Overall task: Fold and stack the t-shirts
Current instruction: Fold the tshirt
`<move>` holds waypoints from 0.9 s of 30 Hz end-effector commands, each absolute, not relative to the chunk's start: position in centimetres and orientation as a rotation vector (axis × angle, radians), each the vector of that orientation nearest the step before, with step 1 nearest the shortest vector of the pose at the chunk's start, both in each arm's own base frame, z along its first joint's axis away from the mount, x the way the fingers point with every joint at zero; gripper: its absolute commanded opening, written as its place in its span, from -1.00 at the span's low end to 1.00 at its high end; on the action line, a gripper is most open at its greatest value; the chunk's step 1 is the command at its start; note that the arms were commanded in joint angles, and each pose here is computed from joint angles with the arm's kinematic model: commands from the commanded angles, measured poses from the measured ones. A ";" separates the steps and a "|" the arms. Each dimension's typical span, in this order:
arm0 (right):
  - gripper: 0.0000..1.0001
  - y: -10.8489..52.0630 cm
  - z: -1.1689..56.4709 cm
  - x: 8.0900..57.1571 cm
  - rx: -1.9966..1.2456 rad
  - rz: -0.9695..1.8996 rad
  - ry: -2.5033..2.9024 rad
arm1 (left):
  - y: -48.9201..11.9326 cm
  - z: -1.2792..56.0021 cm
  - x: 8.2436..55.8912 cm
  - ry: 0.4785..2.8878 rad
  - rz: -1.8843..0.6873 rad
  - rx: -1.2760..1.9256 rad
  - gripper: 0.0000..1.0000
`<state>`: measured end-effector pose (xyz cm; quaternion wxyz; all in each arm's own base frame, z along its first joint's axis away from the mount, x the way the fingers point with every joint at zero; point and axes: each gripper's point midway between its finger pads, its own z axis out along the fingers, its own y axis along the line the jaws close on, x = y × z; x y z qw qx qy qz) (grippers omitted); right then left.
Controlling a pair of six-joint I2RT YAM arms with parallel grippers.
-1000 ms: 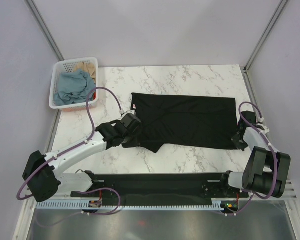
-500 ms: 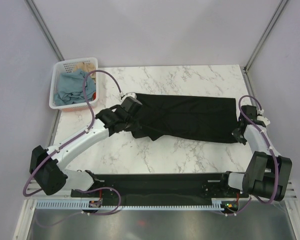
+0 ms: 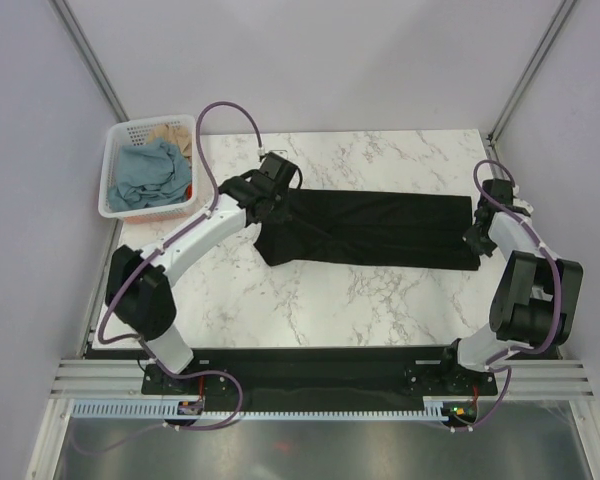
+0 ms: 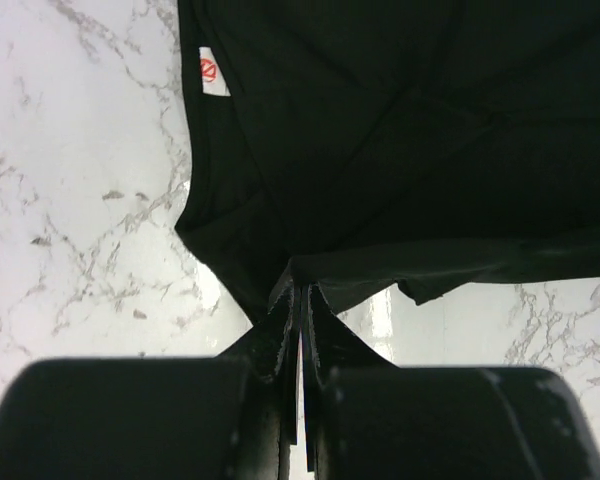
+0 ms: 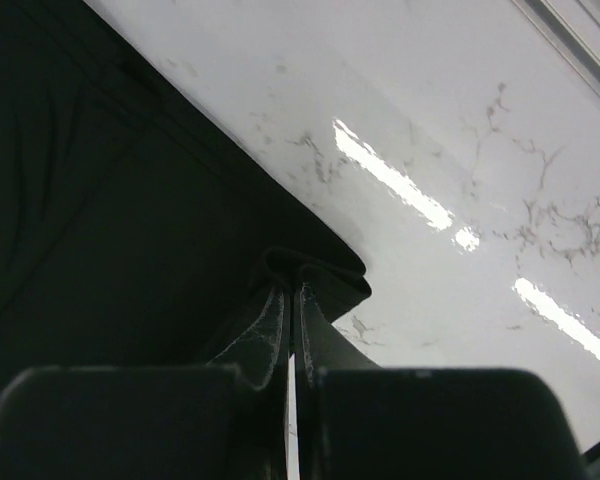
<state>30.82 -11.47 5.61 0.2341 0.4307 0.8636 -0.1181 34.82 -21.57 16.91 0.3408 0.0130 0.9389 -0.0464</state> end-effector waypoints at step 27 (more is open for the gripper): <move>-1.00 -12.9 4.4 38.9 1.112 -0.313 2.392 | -21.0 11.1 43.0 2.593 -0.162 0.105 -0.95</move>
